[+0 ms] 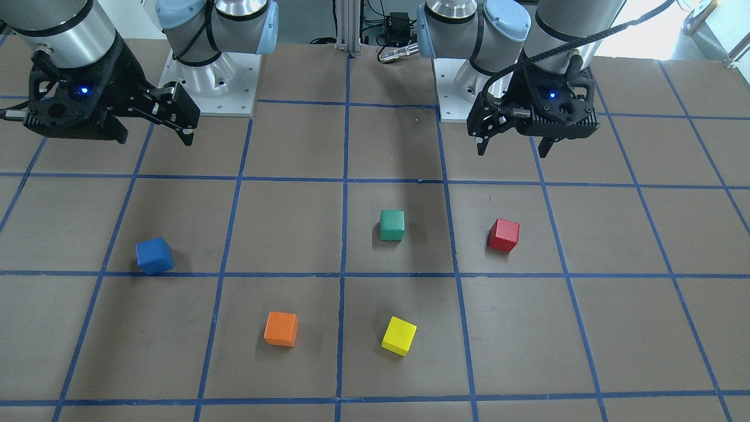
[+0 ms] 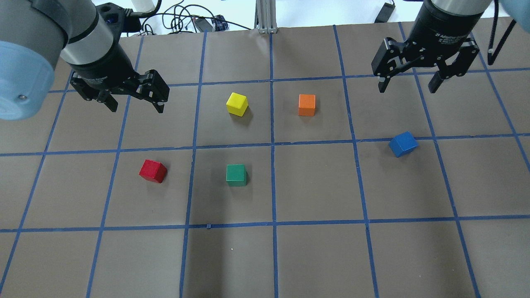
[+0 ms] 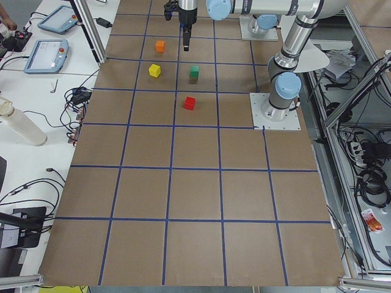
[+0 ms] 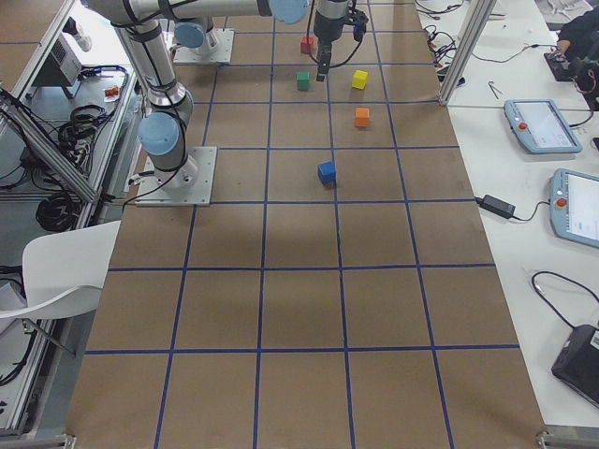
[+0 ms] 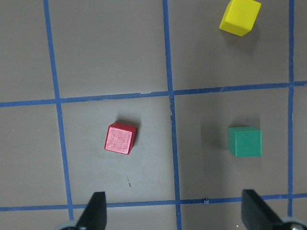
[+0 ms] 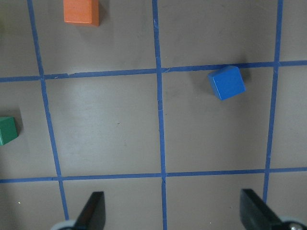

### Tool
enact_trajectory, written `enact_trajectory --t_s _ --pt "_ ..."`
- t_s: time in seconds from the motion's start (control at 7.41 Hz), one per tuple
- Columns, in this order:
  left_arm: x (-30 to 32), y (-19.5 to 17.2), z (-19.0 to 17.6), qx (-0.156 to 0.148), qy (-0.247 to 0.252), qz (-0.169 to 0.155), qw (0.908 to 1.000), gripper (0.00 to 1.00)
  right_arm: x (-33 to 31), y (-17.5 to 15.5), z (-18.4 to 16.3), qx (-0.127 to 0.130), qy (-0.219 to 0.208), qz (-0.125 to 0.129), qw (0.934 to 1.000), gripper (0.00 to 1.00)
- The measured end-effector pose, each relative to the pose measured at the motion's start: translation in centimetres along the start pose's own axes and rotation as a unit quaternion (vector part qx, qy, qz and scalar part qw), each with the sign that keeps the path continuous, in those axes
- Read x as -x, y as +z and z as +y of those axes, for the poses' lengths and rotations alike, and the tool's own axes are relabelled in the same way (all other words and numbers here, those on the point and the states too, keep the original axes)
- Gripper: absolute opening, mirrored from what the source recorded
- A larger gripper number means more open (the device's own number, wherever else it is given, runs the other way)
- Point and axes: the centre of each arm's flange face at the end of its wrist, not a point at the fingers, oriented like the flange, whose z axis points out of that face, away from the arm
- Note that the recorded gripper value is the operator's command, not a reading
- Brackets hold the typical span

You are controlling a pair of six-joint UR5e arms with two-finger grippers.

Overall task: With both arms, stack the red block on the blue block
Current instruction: 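Move the left gripper down toward the red block, then close the left gripper around the red block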

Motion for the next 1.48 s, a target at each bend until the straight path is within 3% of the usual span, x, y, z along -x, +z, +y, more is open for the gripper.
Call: enact_trajectory --t_s 0.27,0.67,1.08,1.48 --pt "0.6 1.5 0.4 0.019 0.033 -0.001 0.9993 1.0 0.0 0.2 -0.3 -0.002 0.001 0.001 1.0 1.0" --pt "7.0 10.5 -0.5 0.059 0.078 0.017 0.995 1.0 -0.1 0.4 -1.0 -0.004 0.009 -0.002 0.9999 1.0" --pt "7.8 20.8 0.8 0.033 0.119 0.012 0.9923 1.0 0.0 0.7 -1.8 -0.014 0.058 -0.001 0.9982 1.0" --pt "7.7 25.5 1.0 0.059 0.122 0.02 0.9907 1.0 1.6 0.9 -0.9 -0.014 0.046 0.003 0.9988 1.0"
